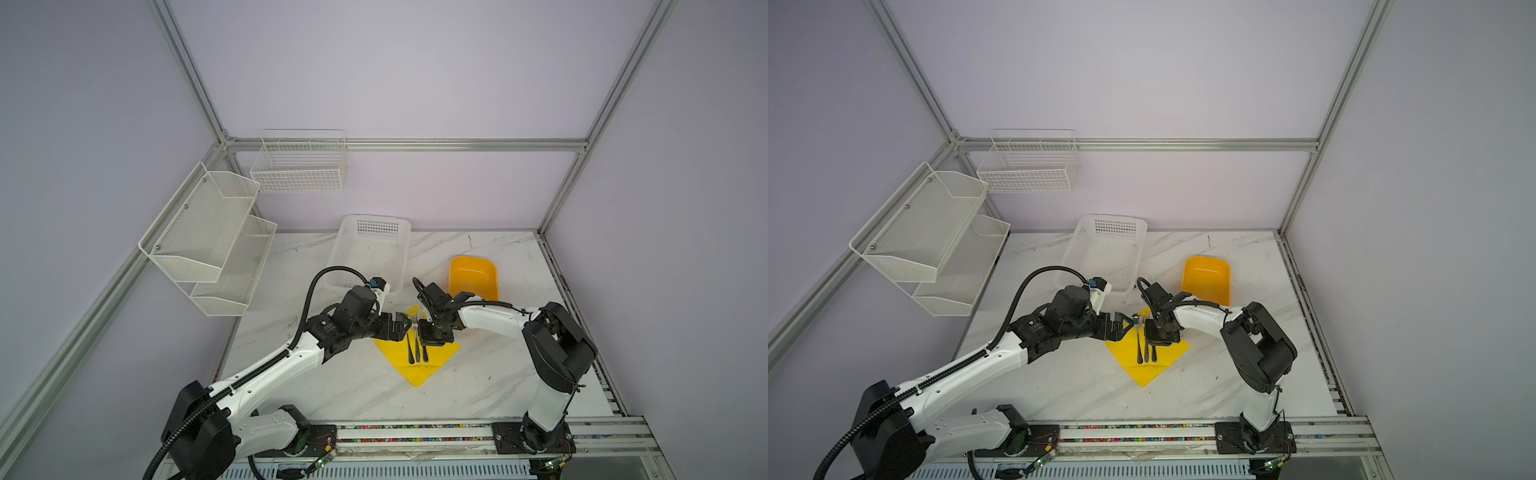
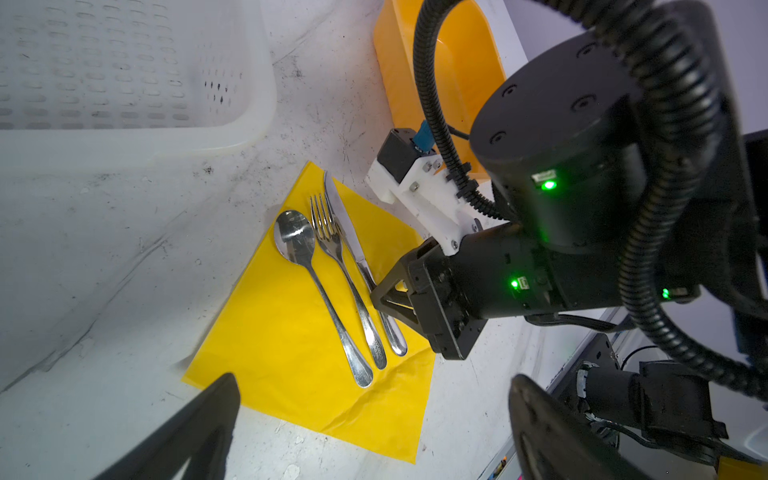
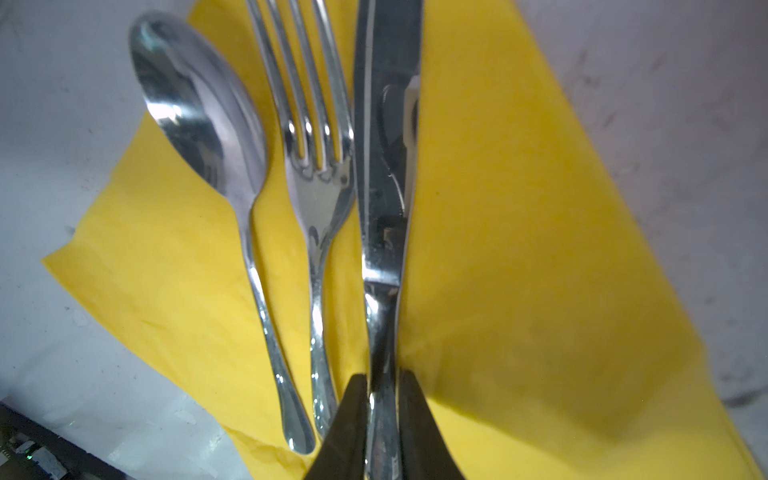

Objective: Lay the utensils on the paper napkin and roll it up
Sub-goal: 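Open the right gripper and lift it off the knife while the left gripper draws back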

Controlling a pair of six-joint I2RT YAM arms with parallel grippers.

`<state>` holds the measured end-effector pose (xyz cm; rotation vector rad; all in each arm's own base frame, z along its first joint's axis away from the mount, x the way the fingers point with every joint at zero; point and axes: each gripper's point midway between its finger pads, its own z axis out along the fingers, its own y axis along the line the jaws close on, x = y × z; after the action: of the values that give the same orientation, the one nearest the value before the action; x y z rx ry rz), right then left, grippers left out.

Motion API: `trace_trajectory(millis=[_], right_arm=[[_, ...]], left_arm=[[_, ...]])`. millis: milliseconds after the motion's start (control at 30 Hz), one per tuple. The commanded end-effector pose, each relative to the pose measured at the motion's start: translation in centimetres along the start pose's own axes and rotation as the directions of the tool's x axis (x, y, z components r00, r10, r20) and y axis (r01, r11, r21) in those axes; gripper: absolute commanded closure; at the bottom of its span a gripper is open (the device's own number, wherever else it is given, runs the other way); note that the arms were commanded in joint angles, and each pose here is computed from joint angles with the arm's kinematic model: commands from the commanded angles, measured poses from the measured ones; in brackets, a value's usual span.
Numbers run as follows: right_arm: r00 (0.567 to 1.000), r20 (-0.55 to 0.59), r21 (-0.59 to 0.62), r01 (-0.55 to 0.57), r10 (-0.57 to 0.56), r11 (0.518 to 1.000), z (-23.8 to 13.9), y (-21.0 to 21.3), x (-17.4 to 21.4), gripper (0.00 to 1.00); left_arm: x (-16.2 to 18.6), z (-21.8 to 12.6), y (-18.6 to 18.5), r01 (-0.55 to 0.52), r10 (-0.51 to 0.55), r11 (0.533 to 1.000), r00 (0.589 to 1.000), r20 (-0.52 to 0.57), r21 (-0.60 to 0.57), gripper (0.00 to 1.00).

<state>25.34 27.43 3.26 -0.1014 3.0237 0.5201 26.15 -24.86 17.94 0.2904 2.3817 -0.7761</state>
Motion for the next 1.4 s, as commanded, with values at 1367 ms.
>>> trace_trajectory(millis=[1367], right_arm=[[0.887, 0.461, -0.287, 0.119, 0.028, 0.95, -13.9, 1.0, -0.4, 0.7]], left_arm=[[2.2, -0.1, -0.6, 0.229, -0.229, 0.972, 0.973, -0.013, 0.042, 0.01]])
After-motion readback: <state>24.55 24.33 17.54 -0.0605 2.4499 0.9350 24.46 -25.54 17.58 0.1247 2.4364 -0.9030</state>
